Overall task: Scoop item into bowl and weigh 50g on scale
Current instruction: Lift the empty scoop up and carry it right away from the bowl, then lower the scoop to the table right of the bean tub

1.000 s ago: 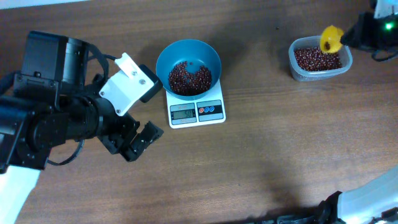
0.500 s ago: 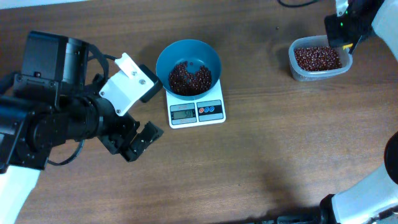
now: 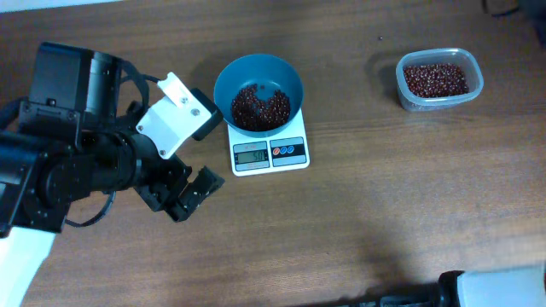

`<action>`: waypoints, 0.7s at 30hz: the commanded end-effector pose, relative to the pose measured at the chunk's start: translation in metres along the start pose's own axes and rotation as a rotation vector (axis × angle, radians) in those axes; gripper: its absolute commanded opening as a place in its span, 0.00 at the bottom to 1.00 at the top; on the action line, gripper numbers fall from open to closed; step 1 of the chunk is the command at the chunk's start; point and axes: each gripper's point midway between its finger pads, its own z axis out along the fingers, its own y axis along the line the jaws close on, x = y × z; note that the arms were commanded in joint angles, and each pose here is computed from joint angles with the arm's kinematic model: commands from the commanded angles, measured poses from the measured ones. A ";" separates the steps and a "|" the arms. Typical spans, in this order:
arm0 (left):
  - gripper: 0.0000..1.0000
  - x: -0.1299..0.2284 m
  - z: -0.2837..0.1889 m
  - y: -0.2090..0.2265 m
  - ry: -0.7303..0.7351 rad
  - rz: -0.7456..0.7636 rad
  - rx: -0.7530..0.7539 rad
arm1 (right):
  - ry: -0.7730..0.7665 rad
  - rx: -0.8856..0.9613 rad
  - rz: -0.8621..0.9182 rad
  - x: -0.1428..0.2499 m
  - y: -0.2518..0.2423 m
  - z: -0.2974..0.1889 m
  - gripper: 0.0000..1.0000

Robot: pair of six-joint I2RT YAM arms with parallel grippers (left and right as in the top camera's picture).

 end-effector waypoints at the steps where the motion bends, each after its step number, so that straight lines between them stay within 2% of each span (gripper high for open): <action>1: 0.98 -0.003 -0.002 -0.002 -0.011 -0.005 0.007 | -0.108 -0.081 0.026 -0.038 0.019 -0.047 0.04; 4: 0.99 -0.003 -0.002 -0.002 -0.011 -0.005 0.007 | -0.152 -0.092 0.025 -0.051 0.022 -0.083 0.05; 5: 0.98 -0.003 -0.002 -0.002 -0.011 -0.005 0.007 | -0.147 -0.091 0.025 -0.050 0.022 -0.092 0.08; 6: 0.98 -0.003 -0.002 -0.002 -0.011 -0.005 0.007 | -0.123 -0.085 0.026 -0.044 0.021 -0.101 0.18; 10: 0.98 -0.003 -0.002 -0.002 -0.011 -0.005 0.007 | 0.031 -0.044 0.031 -0.006 0.011 -0.106 0.48; 12: 0.98 -0.003 -0.002 -0.002 -0.011 -0.005 0.007 | 0.133 -0.017 0.034 0.019 0.005 -0.103 0.58; 14: 0.99 -0.003 -0.002 -0.002 -0.011 -0.005 0.007 | 0.238 0.010 0.037 0.044 -0.001 -0.102 0.74; 15: 0.98 -0.003 -0.002 -0.002 -0.011 -0.005 0.007 | 0.271 0.018 0.038 0.052 -0.003 -0.101 0.76; 17: 0.98 -0.003 -0.002 -0.002 -0.011 -0.005 0.007 | 0.352 0.059 0.033 0.071 -0.011 -0.102 0.87; 19: 0.98 -0.003 -0.002 -0.002 -0.011 -0.005 0.007 | 0.418 0.085 0.033 0.087 -0.016 -0.108 0.91; 20: 0.98 -0.003 -0.002 -0.002 -0.011 -0.005 0.007 | 0.459 0.095 0.034 0.096 -0.018 -0.112 1.00; 21: 0.98 -0.003 -0.002 -0.002 -0.011 -0.005 0.007 | 0.499 0.105 0.035 0.105 -0.020 -0.117 1.00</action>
